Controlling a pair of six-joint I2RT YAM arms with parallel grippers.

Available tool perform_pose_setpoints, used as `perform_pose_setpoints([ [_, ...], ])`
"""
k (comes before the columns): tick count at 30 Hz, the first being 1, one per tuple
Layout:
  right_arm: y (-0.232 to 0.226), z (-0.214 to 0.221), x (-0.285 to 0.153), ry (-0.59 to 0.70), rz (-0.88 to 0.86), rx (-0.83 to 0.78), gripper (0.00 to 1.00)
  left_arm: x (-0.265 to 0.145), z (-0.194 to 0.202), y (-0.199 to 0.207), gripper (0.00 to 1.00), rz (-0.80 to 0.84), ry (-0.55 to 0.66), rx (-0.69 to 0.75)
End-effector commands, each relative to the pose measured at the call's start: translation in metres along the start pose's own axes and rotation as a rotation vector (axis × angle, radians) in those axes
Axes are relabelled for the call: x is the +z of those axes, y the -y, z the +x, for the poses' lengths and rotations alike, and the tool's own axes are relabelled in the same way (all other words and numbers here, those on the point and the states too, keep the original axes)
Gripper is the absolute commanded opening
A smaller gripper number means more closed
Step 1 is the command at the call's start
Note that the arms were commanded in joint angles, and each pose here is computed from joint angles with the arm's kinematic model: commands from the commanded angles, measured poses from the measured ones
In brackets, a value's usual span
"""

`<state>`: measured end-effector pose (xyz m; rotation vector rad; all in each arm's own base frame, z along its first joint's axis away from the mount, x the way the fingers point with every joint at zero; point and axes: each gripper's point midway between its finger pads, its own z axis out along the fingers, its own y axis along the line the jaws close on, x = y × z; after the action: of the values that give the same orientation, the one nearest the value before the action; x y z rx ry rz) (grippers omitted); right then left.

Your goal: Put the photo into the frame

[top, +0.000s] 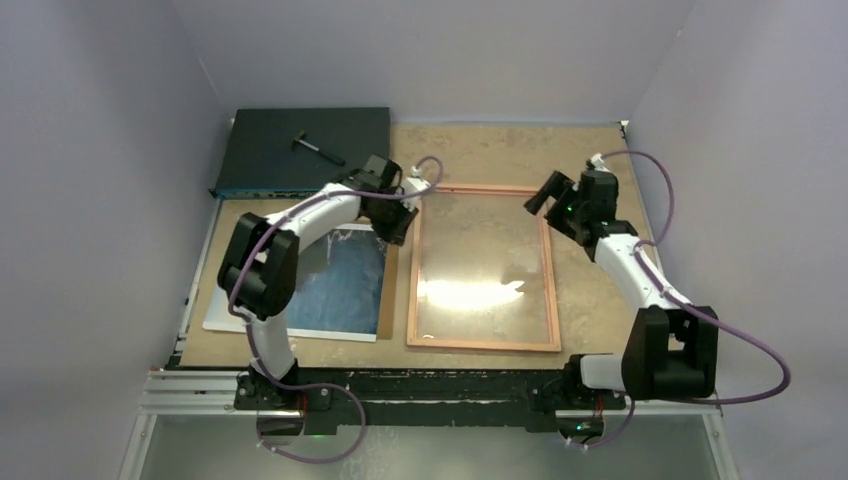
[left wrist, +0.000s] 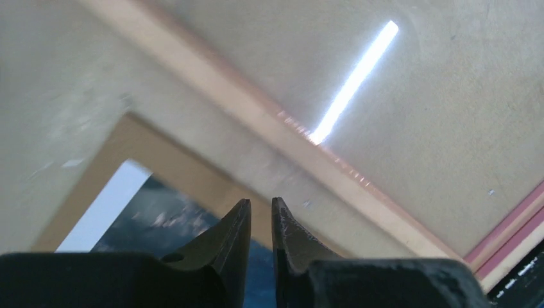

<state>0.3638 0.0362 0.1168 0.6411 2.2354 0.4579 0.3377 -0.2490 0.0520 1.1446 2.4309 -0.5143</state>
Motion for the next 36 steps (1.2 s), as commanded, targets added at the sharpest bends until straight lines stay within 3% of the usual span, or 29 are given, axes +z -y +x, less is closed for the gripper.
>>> perform_pose_setpoints([
  [1,-0.087,0.001,-0.016,0.05,-0.124,-0.129,0.9,-0.099,-0.012,-0.057,0.2,-0.099,0.123,-0.08],
  [8,-0.214,0.091,-0.013,-0.059,-0.296,-0.276,0.91,-0.228,0.082,-0.15,0.29,-0.37,0.114,-0.233],
  [14,-0.284,0.205,-0.002,-0.232,-0.384,-0.389,0.9,-0.283,0.203,-0.202,0.26,-0.601,-0.006,-0.414],
  [18,-0.294,0.259,0.005,-0.325,-0.404,-0.407,0.89,-0.289,0.266,-0.219,0.22,-0.702,-0.089,-0.496],
  [22,-0.284,0.282,0.013,-0.365,-0.377,-0.411,0.89,-0.288,0.304,-0.229,0.21,-0.795,-0.167,-0.514],
  [32,-0.249,0.294,0.007,-0.423,-0.33,-0.401,0.9,-0.278,0.342,-0.248,0.21,-0.949,-0.261,-0.512],
  [36,-0.241,0.298,0.014,-0.434,-0.31,-0.402,0.91,-0.255,0.348,-0.247,0.21,-0.902,-0.241,-0.535],
])
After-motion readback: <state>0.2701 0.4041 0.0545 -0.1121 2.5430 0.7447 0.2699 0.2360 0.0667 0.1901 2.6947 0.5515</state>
